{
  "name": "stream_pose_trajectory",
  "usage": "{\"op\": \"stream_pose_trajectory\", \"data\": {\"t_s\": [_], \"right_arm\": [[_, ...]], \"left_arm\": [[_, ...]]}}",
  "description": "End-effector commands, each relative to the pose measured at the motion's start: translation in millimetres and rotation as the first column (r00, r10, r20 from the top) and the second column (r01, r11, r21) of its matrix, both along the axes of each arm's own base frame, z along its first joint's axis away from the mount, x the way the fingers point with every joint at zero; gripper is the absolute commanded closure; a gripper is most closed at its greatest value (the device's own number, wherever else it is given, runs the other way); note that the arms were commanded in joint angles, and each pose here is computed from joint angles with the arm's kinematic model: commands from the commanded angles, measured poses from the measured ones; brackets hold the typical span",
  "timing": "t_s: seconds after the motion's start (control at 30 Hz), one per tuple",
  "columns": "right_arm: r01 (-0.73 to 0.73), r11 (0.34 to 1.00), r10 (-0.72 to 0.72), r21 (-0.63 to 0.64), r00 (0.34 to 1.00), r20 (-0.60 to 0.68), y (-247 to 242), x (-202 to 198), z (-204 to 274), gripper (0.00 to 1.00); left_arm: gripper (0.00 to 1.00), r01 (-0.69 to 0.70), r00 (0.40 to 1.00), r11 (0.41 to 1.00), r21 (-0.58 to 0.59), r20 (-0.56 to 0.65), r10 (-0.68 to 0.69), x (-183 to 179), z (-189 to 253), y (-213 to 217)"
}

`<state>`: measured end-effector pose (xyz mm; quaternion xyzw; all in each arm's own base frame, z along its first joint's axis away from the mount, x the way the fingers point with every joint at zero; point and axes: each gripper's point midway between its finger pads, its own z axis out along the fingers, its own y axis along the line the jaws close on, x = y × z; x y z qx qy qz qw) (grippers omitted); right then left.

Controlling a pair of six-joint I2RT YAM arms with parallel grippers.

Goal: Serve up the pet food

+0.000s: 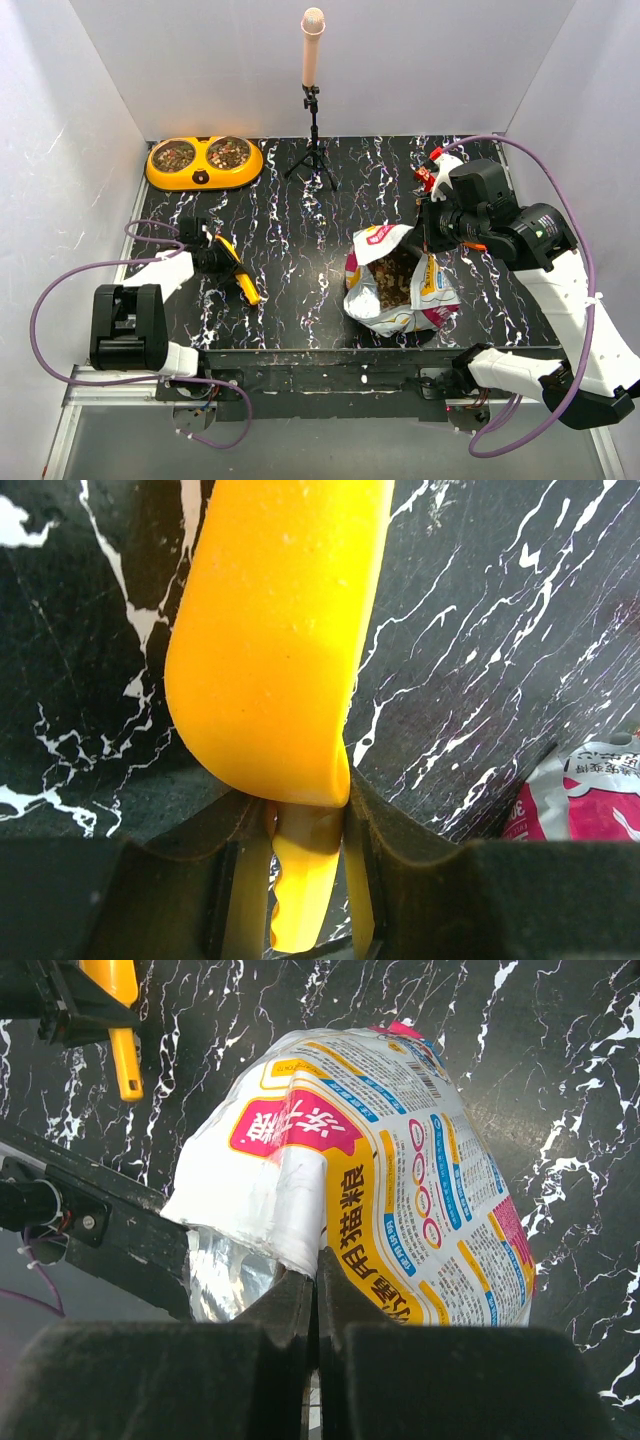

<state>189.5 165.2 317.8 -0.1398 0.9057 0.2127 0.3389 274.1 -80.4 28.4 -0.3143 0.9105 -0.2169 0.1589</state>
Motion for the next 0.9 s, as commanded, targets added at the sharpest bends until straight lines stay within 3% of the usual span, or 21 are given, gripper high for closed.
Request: {"op": "stream_pose_trajectory", "data": {"t_s": [0.0, 0.2, 0.5, 0.73, 0.8, 0.87], "right_arm": [[-0.057, 0.981, 0.022, 0.187, 0.983, 0.182, 25, 14, 61, 0.99], [-0.051, 0.982, 0.017, 0.184, 0.984, 0.18, 24, 15, 59, 0.99], [-0.067, 0.981, 0.036, 0.181, 0.985, 0.171, 31, 20, 59, 0.99], [-0.074, 0.981, 0.043, 0.178, 0.984, 0.172, 36, 26, 62, 0.99], [-0.073, 0.981, 0.043, 0.177, 0.985, 0.167, 37, 27, 60, 0.99], [-0.07, 0.982, 0.041, 0.177, 0.986, 0.163, 38, 28, 60, 0.99]], "left_arm": [[0.81, 0.042, 0.99, 0.997, 0.065, -0.138, -0.032, -26, -21, 11], [0.72, 0.02, 0.991, 0.999, 0.039, -0.132, -0.015, -30, -21, 7], [0.4, -0.092, 0.988, 0.995, 0.046, -0.122, 0.097, -39, 2, 19], [0.27, -0.165, 0.986, 0.986, -0.03, 0.022, 0.166, -36, 77, 12], [0.12, -0.148, 0.986, 0.986, -0.072, 0.069, 0.153, -37, 103, 6], [0.1, -0.125, 0.986, 0.986, -0.108, 0.097, 0.135, -42, 122, 0]]}}
